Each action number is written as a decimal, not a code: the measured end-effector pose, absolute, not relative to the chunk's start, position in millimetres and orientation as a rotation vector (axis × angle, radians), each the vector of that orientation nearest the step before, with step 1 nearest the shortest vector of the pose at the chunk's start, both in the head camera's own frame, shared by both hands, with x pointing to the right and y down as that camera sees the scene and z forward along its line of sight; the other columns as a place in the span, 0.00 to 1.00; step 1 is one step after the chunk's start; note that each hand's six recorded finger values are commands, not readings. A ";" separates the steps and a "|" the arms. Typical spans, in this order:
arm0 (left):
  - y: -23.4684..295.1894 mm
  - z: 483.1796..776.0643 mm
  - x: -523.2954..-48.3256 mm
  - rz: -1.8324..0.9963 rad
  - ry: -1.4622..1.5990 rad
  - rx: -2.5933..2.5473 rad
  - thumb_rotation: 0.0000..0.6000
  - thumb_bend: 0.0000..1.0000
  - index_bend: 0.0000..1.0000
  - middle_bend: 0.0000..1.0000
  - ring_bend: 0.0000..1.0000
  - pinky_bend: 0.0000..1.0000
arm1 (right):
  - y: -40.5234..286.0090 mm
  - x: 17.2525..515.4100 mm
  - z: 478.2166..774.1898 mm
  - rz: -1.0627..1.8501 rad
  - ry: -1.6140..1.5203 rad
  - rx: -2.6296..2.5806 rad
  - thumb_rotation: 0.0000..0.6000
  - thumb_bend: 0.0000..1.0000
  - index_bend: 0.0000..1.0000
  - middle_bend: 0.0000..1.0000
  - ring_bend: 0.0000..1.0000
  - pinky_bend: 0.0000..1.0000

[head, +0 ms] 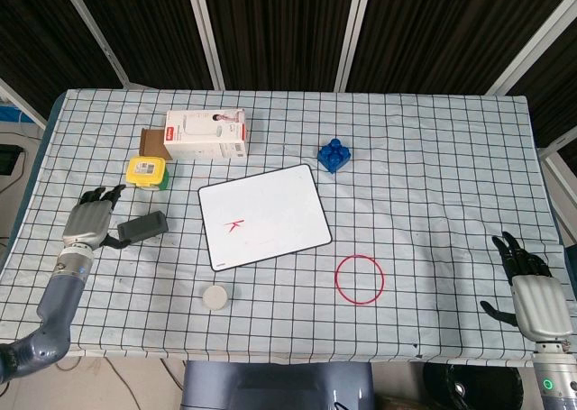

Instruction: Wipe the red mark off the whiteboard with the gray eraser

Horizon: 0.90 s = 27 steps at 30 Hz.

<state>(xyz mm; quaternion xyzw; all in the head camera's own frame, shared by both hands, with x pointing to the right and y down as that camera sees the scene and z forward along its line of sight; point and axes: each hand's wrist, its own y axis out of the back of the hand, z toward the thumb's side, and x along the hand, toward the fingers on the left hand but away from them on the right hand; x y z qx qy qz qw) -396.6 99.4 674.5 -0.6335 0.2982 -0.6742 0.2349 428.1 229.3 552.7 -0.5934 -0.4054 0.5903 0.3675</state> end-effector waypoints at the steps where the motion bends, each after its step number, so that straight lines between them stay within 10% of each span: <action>1: 98.3 677.3 -395.0 -1.855 0.805 -1.738 1.00 0.12 0.07 0.18 0.03 0.07 | 229.3 428.1 552.7 1.517 -1.041 -1.524 1.00 0.04 0.00 0.04 0.18 0.21; 27: 103.4 708.7 -376.3 -1.835 0.719 -1.731 1.00 0.17 0.29 0.35 0.09 0.08 | 229.0 430.3 554.2 1.531 -1.047 -1.532 1.00 0.04 0.00 0.04 0.18 0.21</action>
